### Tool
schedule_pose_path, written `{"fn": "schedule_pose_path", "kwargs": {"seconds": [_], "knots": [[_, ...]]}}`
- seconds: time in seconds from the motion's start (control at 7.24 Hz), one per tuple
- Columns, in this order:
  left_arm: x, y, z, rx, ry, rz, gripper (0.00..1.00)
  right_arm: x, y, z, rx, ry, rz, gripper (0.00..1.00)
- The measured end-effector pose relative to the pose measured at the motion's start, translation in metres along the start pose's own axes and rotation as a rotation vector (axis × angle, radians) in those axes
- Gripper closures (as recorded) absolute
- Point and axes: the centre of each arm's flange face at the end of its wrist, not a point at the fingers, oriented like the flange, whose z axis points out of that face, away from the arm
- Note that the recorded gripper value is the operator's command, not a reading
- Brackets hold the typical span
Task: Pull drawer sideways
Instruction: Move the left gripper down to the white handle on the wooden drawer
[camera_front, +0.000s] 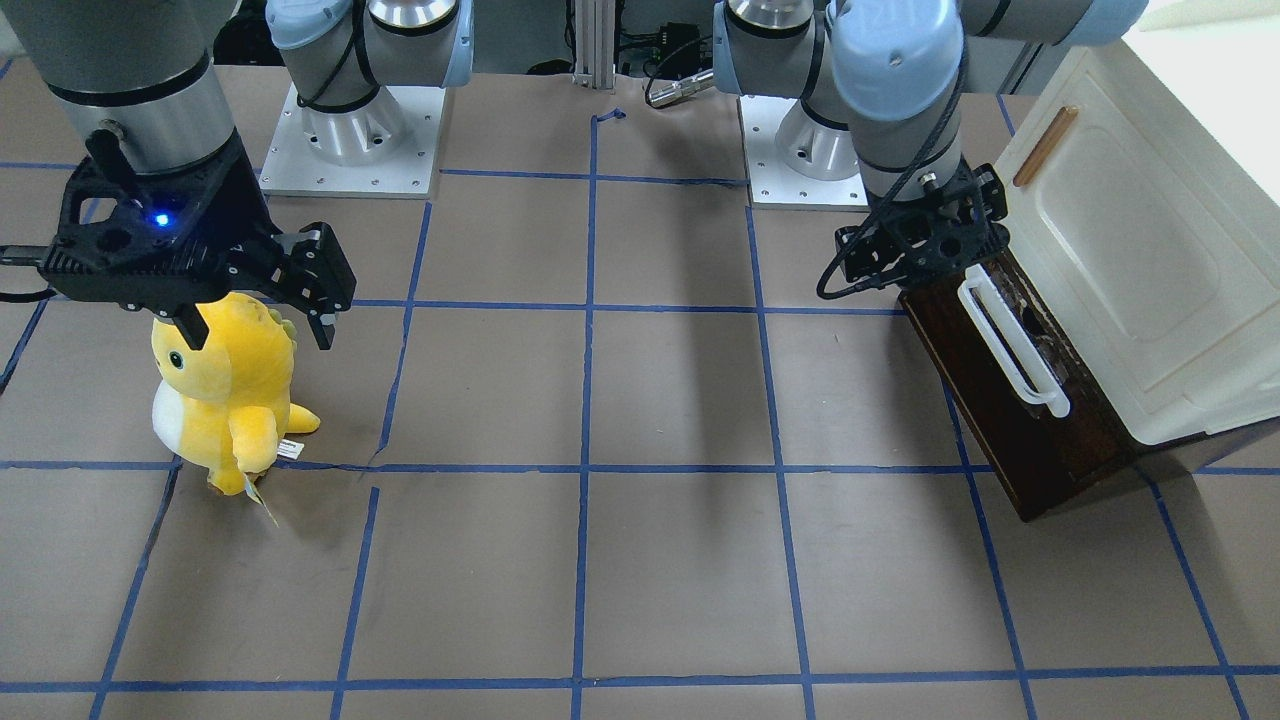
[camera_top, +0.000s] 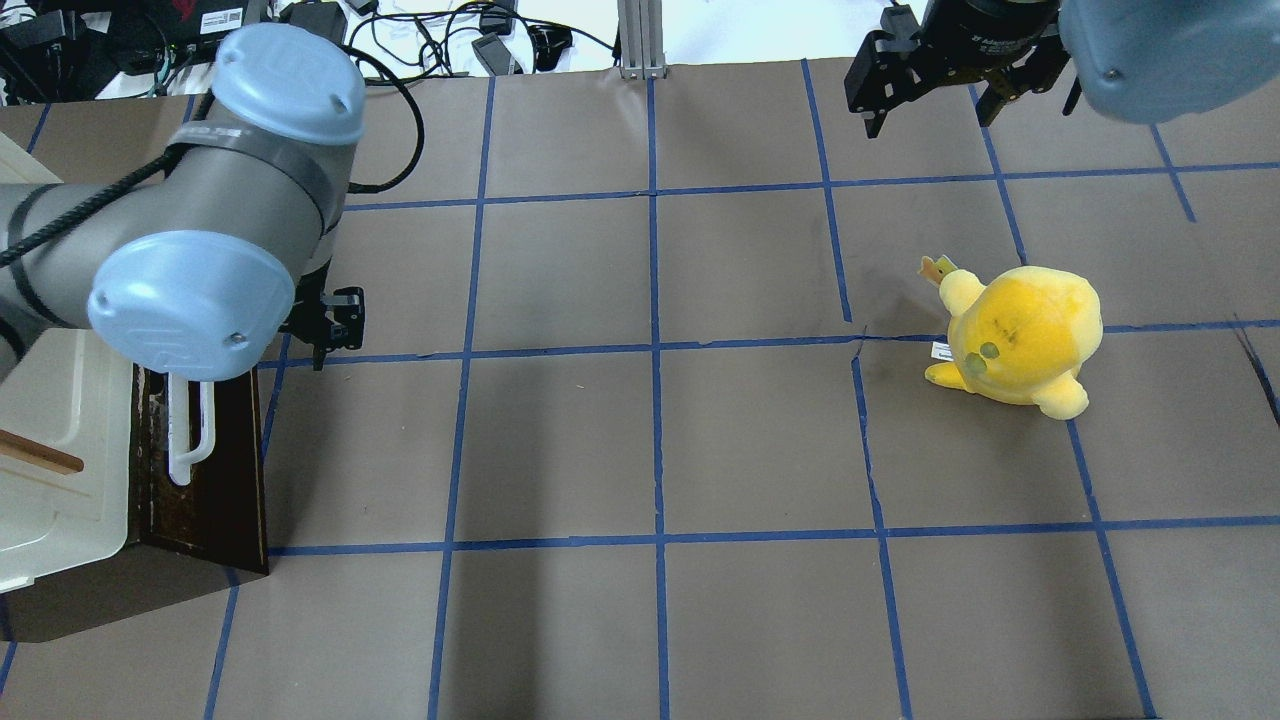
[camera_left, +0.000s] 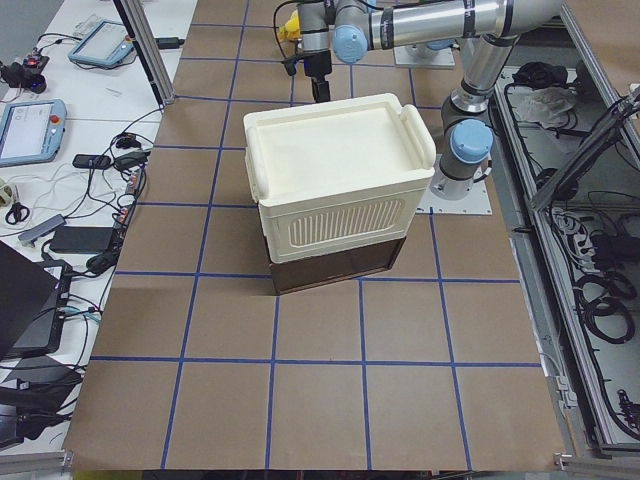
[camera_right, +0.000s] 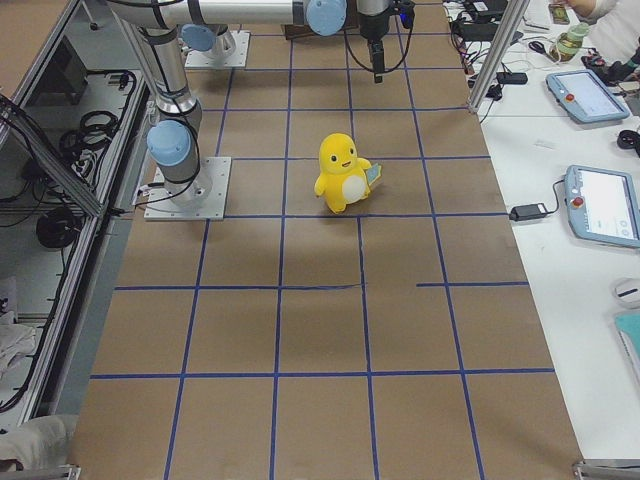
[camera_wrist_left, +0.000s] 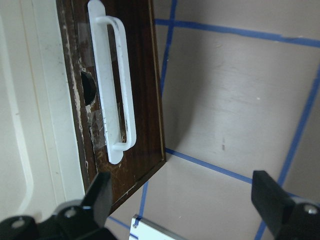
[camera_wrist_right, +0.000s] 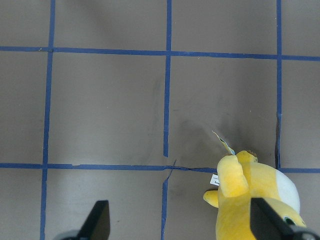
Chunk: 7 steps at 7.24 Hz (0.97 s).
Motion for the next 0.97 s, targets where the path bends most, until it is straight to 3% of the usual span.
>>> {"fn": "schedule_pose_path", "kwargs": {"seconds": [0.55,0.97], "knots": [[0.059,-0.037,0.076,-0.052,-0.365,0.178,0.0,0.0,0.0,0.0,0.0,0.0,0.0,0.0],[0.086,-0.052,0.118,-0.07,-0.532,0.247,0.0,0.0,0.0,0.0,0.0,0.0,0.0,0.0]]}}
